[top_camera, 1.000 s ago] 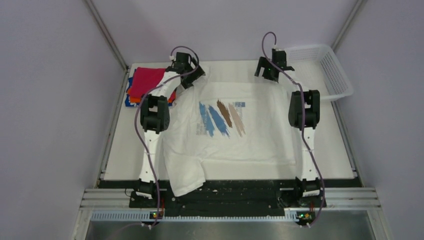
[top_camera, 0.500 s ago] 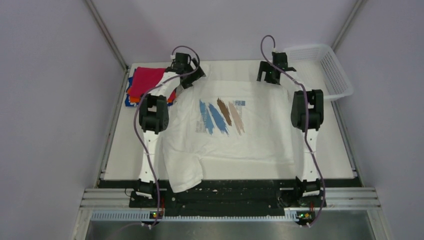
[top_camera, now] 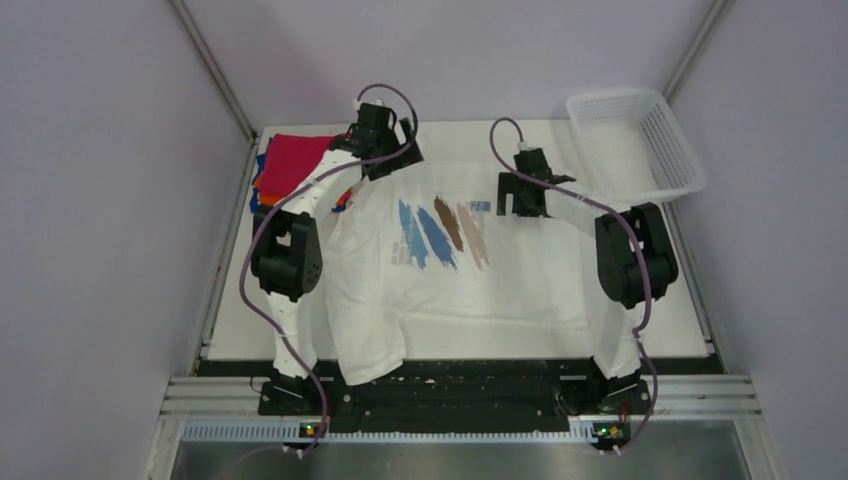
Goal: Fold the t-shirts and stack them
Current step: Flatten out the tshirt, then grab the side of the flattened tshirt closest away from the robot with both arms, then fold the flattened tshirt in 1/3 of the way
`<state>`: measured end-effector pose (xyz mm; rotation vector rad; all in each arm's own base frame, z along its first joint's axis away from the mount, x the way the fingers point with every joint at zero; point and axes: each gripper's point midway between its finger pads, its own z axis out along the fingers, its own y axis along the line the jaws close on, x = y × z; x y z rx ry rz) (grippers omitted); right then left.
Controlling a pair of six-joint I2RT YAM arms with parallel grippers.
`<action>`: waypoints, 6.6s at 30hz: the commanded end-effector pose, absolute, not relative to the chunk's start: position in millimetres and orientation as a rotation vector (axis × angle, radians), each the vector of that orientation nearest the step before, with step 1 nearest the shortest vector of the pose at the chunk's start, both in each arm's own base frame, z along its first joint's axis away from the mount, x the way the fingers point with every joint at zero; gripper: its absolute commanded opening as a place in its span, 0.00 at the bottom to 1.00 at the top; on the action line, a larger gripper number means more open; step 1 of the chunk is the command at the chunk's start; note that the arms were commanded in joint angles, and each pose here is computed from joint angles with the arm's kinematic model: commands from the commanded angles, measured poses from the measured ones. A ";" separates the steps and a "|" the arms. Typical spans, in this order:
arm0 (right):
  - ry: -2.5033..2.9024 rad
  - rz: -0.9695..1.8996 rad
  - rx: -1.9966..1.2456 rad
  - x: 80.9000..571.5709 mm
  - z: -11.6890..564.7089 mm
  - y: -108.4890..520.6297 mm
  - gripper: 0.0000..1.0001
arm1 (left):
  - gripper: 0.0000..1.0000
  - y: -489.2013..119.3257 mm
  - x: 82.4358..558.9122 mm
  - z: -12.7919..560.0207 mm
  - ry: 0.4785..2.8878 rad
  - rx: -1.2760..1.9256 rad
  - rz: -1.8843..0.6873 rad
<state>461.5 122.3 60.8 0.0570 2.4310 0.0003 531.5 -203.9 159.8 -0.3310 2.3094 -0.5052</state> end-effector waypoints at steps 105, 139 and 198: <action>2.150 0.059 1.261 184.2 25.6 0.9 0.81 | 0.00 -194.5 144.7 96.2 2.588 0.135 -0.326; 2.098 -0.001 1.201 216.6 16.0 -8.2 0.00 | 0.00 -195.5 175.8 109.5 2.592 0.051 -0.445; 2.119 -0.138 0.894 392.2 99.7 -13.2 0.00 | 0.00 -140.6 465.1 178.2 2.298 0.014 -0.190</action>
